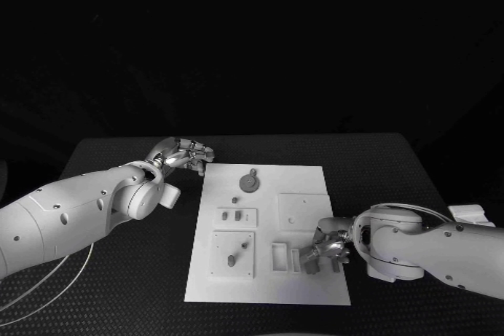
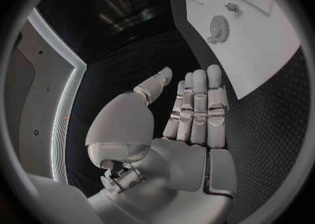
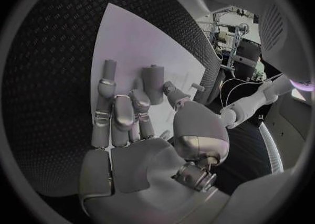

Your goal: Assemble the parts on the task board

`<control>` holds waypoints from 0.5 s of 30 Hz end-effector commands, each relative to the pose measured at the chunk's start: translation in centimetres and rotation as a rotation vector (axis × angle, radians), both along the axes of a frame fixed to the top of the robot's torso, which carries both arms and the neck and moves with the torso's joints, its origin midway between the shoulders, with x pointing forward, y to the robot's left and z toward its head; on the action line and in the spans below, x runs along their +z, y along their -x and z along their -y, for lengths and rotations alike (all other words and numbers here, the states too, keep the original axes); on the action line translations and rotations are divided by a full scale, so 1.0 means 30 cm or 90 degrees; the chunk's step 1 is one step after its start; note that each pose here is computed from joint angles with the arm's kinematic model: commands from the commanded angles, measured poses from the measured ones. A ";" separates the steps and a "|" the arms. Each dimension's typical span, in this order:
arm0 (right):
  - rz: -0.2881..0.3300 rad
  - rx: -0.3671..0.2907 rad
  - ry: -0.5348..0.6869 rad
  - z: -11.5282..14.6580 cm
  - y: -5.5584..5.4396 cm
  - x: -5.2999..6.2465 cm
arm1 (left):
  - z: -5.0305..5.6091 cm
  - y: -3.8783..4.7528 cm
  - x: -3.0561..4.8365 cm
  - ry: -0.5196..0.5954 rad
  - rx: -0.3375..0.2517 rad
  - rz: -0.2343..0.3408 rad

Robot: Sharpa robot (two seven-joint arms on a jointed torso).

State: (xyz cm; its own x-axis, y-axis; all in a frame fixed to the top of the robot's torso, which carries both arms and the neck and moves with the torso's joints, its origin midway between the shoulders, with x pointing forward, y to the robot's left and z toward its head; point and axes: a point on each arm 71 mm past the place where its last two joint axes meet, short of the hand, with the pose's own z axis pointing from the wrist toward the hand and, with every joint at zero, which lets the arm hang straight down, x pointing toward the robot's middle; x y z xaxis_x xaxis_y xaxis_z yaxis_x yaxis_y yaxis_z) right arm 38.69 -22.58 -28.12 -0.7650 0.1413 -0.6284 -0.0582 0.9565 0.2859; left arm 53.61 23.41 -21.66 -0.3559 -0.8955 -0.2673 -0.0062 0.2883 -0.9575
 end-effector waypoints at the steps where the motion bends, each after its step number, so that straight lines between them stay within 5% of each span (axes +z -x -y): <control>1: -0.008 -0.058 -0.048 0.016 -0.012 0.012 | 0.008 0.002 0.003 0.008 -0.009 0.000; 15: -0.076 -0.119 -0.131 -0.044 -0.011 0.054 | 0.019 0.003 0.001 0.009 -0.017 -0.005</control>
State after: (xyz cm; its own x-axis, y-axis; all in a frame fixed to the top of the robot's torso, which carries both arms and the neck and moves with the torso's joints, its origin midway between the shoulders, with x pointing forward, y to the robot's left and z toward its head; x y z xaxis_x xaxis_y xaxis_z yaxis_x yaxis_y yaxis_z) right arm 39.29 -21.69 -26.40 -0.7669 0.3451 -0.5411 0.0971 0.8958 0.4338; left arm 53.58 23.09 -21.68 -0.3655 -0.8927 -0.2636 -0.0072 0.2858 -0.9582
